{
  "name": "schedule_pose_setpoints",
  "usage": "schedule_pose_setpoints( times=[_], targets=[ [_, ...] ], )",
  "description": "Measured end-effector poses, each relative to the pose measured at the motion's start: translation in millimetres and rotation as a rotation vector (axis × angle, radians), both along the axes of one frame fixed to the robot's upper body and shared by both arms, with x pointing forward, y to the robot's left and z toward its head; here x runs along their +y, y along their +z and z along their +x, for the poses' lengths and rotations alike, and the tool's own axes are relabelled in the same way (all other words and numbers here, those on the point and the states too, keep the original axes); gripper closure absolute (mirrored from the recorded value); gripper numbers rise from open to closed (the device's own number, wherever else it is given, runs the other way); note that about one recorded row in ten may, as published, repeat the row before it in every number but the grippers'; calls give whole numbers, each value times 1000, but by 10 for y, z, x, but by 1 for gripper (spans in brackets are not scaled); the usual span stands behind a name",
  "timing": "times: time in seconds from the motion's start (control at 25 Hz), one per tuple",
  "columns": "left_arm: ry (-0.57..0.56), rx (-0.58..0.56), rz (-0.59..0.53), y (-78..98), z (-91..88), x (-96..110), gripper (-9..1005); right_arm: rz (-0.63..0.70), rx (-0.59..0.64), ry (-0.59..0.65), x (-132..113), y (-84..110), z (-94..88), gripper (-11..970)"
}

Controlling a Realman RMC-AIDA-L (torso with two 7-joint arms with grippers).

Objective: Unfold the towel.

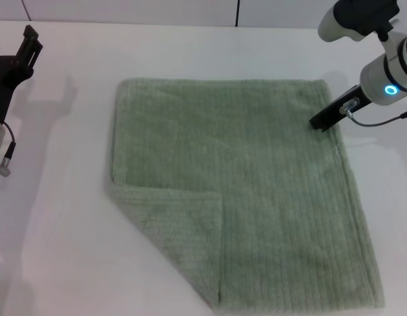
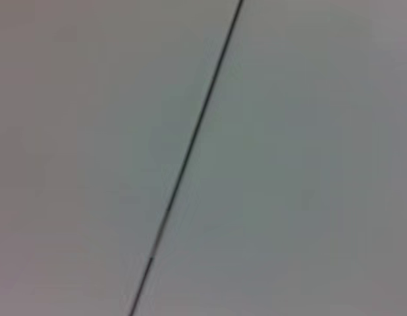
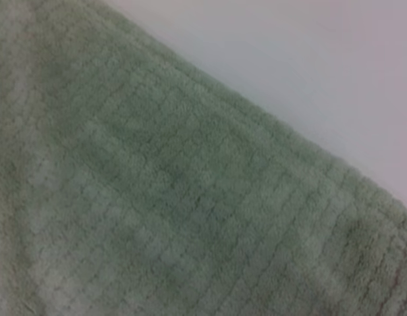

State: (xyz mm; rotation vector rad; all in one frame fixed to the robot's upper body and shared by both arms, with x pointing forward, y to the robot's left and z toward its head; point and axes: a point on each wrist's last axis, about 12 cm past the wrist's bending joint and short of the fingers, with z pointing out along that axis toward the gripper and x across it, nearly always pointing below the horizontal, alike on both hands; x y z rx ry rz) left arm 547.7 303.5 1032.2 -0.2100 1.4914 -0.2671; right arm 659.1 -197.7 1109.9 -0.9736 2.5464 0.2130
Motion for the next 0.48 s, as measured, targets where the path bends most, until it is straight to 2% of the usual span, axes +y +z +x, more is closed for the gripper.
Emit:
schedule_pose_setpoints(
  times=[0.24,0.44,0.48],
  targets=[
    [-101,-35,-22,75,18,-3,174,-2,-4,2,2,1,8,959],
    [-269,-53,-53,213,71,45,177,-5,-2,0,-1,-7,11,960],
    [-269,-53,-53,213,71,45,178,-5,-2,0,-2,-8,10,960]
  ],
)
